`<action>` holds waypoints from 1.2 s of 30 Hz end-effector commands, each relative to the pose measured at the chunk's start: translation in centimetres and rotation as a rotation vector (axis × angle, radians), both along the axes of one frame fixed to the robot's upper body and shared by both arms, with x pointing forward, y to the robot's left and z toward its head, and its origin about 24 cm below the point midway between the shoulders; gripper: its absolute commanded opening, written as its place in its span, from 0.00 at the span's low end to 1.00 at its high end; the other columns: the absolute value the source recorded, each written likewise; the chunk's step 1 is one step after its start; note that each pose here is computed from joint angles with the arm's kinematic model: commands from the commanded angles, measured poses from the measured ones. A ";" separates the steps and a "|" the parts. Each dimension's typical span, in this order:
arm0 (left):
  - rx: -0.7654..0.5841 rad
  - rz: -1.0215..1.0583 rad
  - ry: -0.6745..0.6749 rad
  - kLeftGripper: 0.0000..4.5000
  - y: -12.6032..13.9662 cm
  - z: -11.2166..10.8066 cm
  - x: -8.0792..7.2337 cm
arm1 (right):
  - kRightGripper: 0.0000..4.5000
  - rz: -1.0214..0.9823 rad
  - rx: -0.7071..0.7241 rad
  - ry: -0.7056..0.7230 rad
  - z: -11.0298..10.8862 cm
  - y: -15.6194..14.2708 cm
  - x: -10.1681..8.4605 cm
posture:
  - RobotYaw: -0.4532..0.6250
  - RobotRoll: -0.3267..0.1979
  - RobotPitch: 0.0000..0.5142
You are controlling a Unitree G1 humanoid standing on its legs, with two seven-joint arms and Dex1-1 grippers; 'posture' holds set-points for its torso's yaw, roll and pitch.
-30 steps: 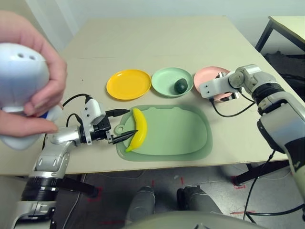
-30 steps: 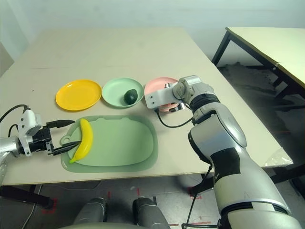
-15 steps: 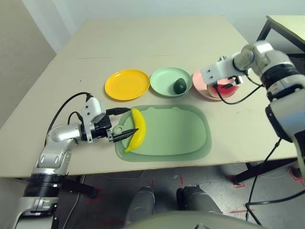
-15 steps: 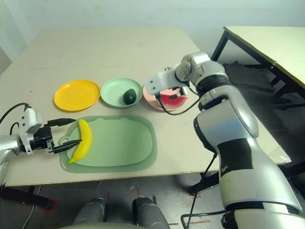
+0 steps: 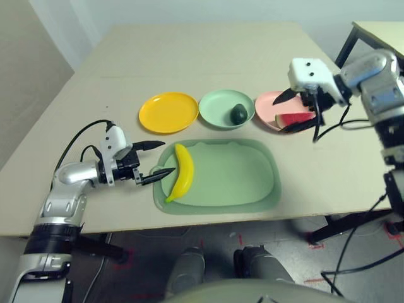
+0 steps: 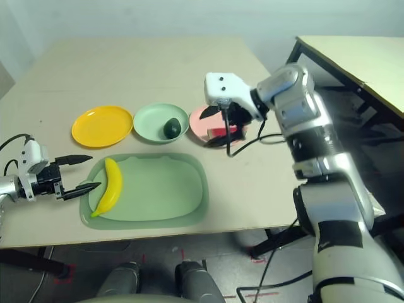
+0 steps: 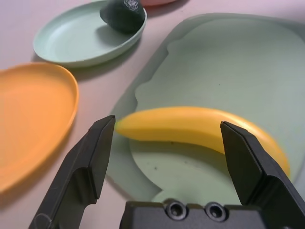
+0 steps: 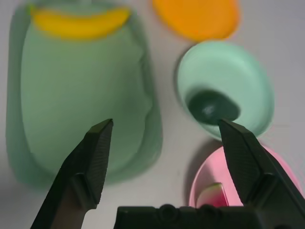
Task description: Place the fruits into color-matched plates.
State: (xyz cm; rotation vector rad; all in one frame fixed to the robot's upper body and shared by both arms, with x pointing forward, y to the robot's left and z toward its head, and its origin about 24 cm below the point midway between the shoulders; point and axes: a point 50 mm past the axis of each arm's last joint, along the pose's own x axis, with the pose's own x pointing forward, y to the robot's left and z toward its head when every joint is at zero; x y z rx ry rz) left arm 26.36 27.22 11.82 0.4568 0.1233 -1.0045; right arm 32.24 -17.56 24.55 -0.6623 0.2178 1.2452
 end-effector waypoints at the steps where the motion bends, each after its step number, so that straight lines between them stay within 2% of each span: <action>1: 0.058 -0.002 -0.021 1.00 0.8 0.5 0.3 | 0.98 -0.118 0.214 0.064 -1.1 -0.2 -1.9 | 0.48 0.62 0.15; 4: 0.142 -0.037 -0.052 1.00 0.9 0.8 0.6 | 0.98 -0.185 0.333 0.111 -3.2 -0.4 -3.4 | 0.48 0.62 0.14; 8: 0.309 -0.108 -0.126 1.00 0.9 1.3 1.1 | 0.98 -0.160 0.288 0.121 -7.2 -0.5 -6.3 | 0.48 0.62 0.13; 11: 0.365 -0.135 -0.162 1.00 1.0 1.6 1.6 | 0.98 -0.149 0.294 0.170 -9.6 -0.5 -7.9 | 0.48 0.62 0.12; 16: 0.343 -0.142 -0.196 1.00 0.8 2.2 2.3 | 0.98 -0.197 0.483 0.189 -12.0 -1.5 -8.8 | 0.48 0.62 0.11; 19: 0.274 -0.130 -0.147 1.00 0.7 1.9 2.2 | 0.98 -0.188 0.542 0.170 -13.6 -2.4 -9.6 | 0.47 0.62 0.11; 22: 0.189 -0.122 -0.092 1.00 0.6 1.5 1.8 | 0.98 -0.152 0.542 0.140 -15.0 -3.3 -10.4 | 0.47 0.62 0.11; 27: 0.142 -0.180 -0.027 1.00 0.2 1.5 0.9 | 0.98 -0.077 0.495 0.043 -16.3 -4.1 -10.9 | 0.46 0.62 0.10; 30: 0.233 -0.252 -0.063 1.00 -0.2 2.0 1.0 | 0.98 -0.050 0.490 0.039 -16.6 -4.3 -10.8 | 0.45 0.62 0.09; 36: 0.710 -0.639 -0.291 1.00 -2.6 4.2 3.1 | 0.98 0.032 0.470 0.062 -16.3 -4.7 -10.1 | 0.45 0.62 0.09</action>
